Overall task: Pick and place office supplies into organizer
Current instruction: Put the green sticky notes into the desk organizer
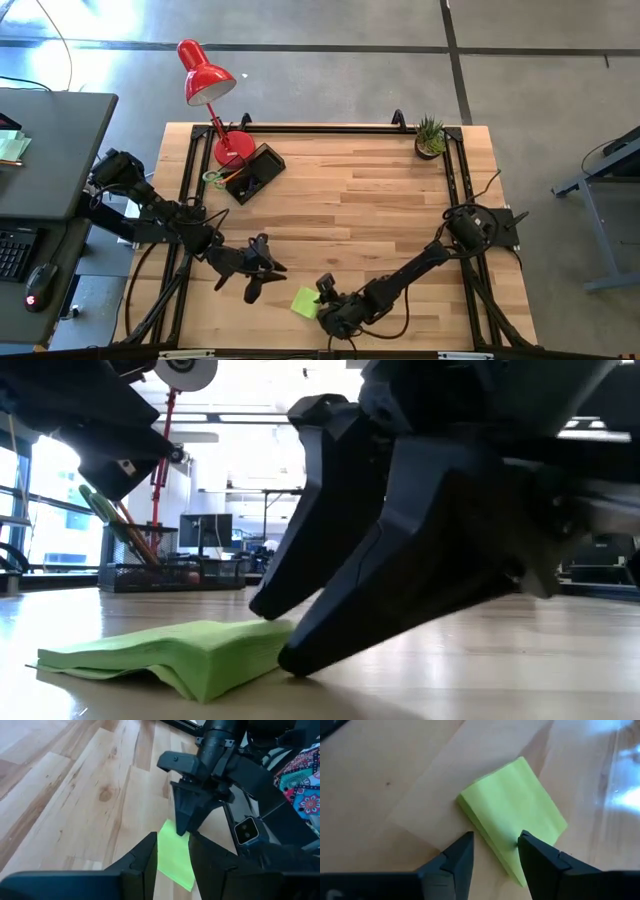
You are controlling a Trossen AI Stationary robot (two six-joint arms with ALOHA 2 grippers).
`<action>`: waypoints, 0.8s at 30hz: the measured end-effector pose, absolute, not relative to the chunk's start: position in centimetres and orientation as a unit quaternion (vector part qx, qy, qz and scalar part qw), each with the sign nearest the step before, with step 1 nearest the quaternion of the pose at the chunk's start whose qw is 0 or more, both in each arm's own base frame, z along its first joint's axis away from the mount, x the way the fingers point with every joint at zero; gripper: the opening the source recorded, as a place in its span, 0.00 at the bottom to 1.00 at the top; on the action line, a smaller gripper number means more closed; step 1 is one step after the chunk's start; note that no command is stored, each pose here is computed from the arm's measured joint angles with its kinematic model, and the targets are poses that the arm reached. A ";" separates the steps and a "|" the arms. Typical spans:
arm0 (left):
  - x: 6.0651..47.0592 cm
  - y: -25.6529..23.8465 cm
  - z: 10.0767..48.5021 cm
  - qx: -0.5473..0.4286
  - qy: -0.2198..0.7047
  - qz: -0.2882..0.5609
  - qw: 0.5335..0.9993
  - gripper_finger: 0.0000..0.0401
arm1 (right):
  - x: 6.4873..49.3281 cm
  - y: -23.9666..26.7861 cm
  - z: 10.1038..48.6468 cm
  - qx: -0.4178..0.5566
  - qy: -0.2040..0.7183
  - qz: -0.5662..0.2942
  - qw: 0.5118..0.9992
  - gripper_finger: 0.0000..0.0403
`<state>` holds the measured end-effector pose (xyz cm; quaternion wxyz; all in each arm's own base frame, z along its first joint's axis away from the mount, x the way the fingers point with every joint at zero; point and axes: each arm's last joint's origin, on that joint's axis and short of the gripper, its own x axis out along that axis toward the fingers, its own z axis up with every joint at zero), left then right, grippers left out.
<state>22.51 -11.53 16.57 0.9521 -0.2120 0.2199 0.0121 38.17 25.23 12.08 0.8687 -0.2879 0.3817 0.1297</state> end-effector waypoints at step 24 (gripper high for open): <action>22.5 -11.5 16.6 -0.214 0.217 0.021 0.952 0.24 | 39.2 25.4 10.2 -0.312 0.346 0.084 0.881 0.16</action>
